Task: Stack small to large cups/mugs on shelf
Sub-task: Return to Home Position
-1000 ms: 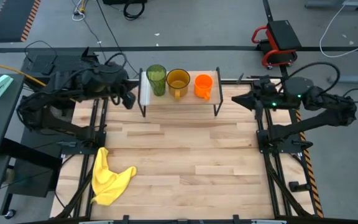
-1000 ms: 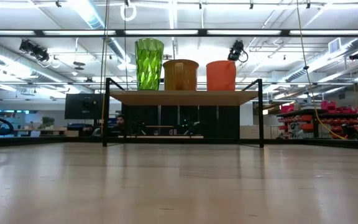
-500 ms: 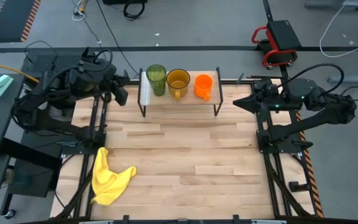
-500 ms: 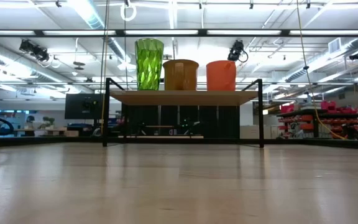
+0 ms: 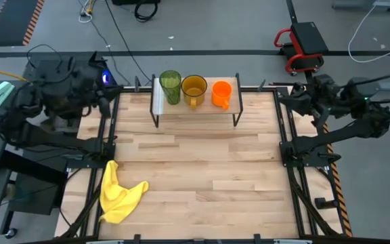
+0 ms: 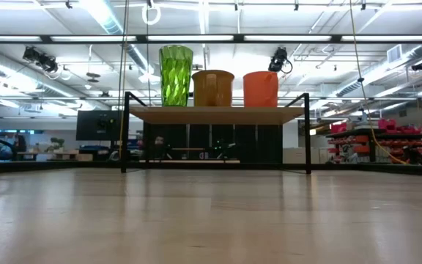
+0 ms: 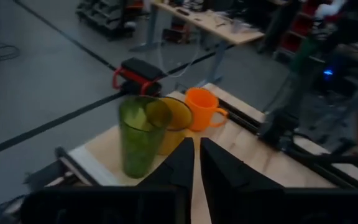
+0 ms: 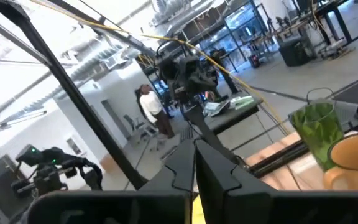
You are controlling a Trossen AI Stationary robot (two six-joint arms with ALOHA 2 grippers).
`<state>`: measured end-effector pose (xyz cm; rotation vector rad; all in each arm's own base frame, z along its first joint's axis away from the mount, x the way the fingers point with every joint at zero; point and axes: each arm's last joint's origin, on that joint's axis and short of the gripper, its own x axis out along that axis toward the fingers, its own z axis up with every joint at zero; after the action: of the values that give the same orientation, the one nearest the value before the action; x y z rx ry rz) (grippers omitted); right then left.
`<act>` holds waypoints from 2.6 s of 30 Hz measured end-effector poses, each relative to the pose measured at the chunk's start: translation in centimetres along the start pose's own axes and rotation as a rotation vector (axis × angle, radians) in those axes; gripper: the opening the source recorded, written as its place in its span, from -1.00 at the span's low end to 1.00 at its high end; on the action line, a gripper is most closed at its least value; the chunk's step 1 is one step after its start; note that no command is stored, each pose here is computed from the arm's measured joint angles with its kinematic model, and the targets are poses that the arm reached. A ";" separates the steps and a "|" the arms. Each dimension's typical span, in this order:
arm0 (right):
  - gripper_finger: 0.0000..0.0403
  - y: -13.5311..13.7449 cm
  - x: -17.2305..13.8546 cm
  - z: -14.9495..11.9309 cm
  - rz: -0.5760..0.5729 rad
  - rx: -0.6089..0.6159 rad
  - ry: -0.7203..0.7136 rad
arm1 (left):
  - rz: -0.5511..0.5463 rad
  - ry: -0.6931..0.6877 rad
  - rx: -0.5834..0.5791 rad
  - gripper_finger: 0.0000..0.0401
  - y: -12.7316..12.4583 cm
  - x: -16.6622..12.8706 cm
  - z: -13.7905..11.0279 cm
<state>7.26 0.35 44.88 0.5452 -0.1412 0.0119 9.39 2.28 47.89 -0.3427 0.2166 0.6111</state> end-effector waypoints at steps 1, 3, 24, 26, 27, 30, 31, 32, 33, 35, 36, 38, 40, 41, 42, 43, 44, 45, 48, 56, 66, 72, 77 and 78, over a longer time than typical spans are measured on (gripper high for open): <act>-0.89 0.0 0.0 0.0 -0.001 -0.006 0.001 | -0.016 -0.005 -0.002 -0.82 0.1 0.1 -0.6; -0.89 -0.1 0.2 -0.3 0.000 -0.001 0.000 | -0.049 -0.013 -0.021 -0.82 0.1 0.6 -2.0; -0.88 -5.5 -0.8 -10.2 0.411 0.095 -0.325 | -0.314 -0.245 -0.216 -0.82 3.1 1.2 -11.0; -0.88 -6.0 -0.8 -10.9 0.386 0.112 -0.317 | -0.321 -0.248 -0.219 -0.82 3.3 1.2 -11.7; -0.88 -6.3 -0.8 -11.3 0.370 0.128 -0.319 | -0.321 -0.248 -0.221 -0.83 3.5 1.3 -12.0; -0.89 -7.0 -0.6 -12.5 0.357 0.158 -0.330 | -0.322 -0.240 -0.236 -0.85 3.8 1.6 -13.1; -0.89 -7.2 -0.5 -12.8 0.364 0.160 -0.339 | -0.322 -0.241 -0.237 -0.86 3.9 1.7 -13.4; -0.89 -7.3 -0.6 -13.0 0.376 0.161 -0.356 | -0.326 -0.246 -0.241 -0.87 3.9 1.8 -13.7; -0.89 -7.5 -0.7 -13.2 0.390 0.163 -0.377 | -0.336 -0.253 -0.247 -0.87 3.9 1.9 -13.9; -0.88 -7.9 -0.7 -14.0 0.407 0.174 -0.398 | -0.342 -0.251 -0.257 -0.88 4.0 2.2 -14.5; -0.88 -8.2 -0.7 -14.5 0.410 0.183 -0.398 | -0.348 -0.251 -0.267 -0.88 4.1 2.3 -14.8; -0.88 -8.8 -0.7 -15.5 0.413 0.191 -0.400 | -0.355 -0.244 -0.267 -0.88 4.1 2.7 -15.5; -0.88 -9.2 -0.9 -16.1 0.427 0.191 -0.420 | -0.359 -0.245 -0.270 -0.86 4.3 2.9 -16.0; -0.88 -9.4 -0.9 -16.4 0.434 0.192 -0.430 | -0.360 -0.247 -0.273 -0.85 4.3 2.9 -16.1; -0.88 -9.5 -1.0 -16.7 0.438 0.191 -0.431 | -0.363 -0.251 -0.278 -0.84 4.4 2.9 -16.3; -0.88 -9.7 -1.0 -17.0 0.444 0.190 -0.432 | -0.363 -0.249 -0.283 -0.84 4.5 2.9 -16.5; -0.88 -9.9 -1.1 -17.3 0.450 0.190 -0.436 | -0.364 -0.248 -0.290 -0.83 4.6 3.0 -16.7; -0.88 -10.1 -1.2 -17.5 0.454 0.191 -0.442 | -0.365 -0.250 -0.293 -0.82 4.6 3.0 -17.0; -0.88 -10.5 -1.4 -18.3 0.460 0.191 -0.451 | -0.382 -0.280 -0.311 -0.82 4.8 3.2 -17.6; -0.88 -10.6 -1.5 -18.4 0.467 0.190 -0.461 | -0.396 -0.305 -0.326 -0.88 5.4 3.7 -19.5; -0.88 -10.6 -1.5 -18.4 0.462 0.175 -0.461 | -0.436 -0.394 -0.364 -0.83 6.4 3.4 -20.9; -0.88 -10.6 -1.4 -18.5 0.465 0.166 -0.449 | -0.430 -0.379 -0.363 -0.84 6.3 4.0 -21.7; -0.88 -10.6 -1.3 -18.7 0.456 0.134 -0.428 | -0.508 -0.393 -0.343 -0.88 6.0 4.8 -22.6; -0.88 -10.7 -1.3 -18.7 0.455 0.124 -0.418 | -0.524 -0.389 -0.340 -0.88 5.9 5.1 -23.1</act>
<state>8.97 0.97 23.38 0.6250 -0.6744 0.3533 7.74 0.80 23.61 -0.5752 -0.3501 0.1820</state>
